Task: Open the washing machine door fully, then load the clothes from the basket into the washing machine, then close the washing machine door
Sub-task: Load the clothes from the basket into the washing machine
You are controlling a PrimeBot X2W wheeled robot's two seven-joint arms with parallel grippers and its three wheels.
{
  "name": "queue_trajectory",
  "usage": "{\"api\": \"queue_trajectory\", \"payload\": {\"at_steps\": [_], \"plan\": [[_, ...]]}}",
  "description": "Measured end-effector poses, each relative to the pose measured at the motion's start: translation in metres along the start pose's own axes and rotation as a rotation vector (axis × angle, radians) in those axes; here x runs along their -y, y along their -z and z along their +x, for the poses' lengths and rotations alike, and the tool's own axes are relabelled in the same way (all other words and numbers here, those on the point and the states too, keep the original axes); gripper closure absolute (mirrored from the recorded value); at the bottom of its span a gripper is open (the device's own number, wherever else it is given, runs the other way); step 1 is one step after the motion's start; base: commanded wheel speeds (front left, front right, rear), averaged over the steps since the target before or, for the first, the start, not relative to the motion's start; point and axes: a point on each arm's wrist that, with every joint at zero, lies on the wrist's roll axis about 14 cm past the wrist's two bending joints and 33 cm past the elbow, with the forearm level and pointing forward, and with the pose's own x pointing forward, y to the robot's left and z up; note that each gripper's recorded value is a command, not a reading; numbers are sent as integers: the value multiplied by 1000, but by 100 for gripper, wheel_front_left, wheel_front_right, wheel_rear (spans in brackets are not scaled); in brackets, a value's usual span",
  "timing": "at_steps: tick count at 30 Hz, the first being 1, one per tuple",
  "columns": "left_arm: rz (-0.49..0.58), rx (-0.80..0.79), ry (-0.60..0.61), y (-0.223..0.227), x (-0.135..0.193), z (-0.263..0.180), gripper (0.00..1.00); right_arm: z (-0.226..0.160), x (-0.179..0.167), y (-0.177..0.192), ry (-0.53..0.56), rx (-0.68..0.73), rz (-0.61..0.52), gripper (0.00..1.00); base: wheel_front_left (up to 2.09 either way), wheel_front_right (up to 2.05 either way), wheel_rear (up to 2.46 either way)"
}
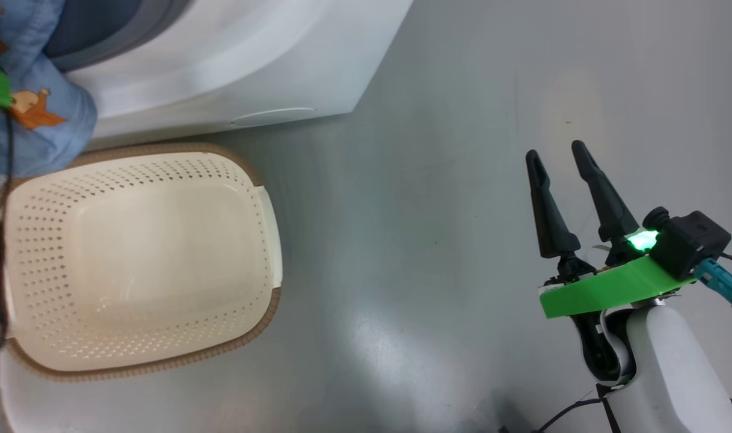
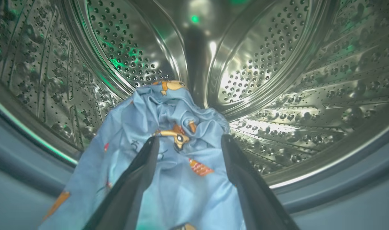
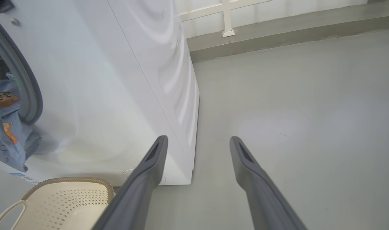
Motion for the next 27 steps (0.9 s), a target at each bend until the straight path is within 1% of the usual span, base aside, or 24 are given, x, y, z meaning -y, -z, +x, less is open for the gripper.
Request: {"api": "queue_trajectory", "payload": {"at_steps": [5, 12, 15, 19, 22, 27], "plan": [[-21, -3, -36, 7, -8, -27, 0, 2, 1, -6, 0, 15, -9, 0, 0, 0, 0], [-35, -15, -61, 14, -10, -62, 0, 4, -6, -12, -22, 32, -10, 0, 0, 0, 0], [-44, -20, -87, 16, -16, -78, 0, 4, -7, -14, -31, 35, -14, 0, 0, 0, 0], [-44, -17, -111, 16, -21, -97, 0, 4, -8, -17, -37, 40, -21, 0, 0, 0, 0], [-22, -36, -128, 21, -24, -115, 0, 4, -9, -20, -41, 46, -23, 0, 0, 0, 0], [-25, -75, -178, 31, -33, -146, 0, -2, -9, -18, -40, 37, -21, 0, 0, 0, 0]]}}
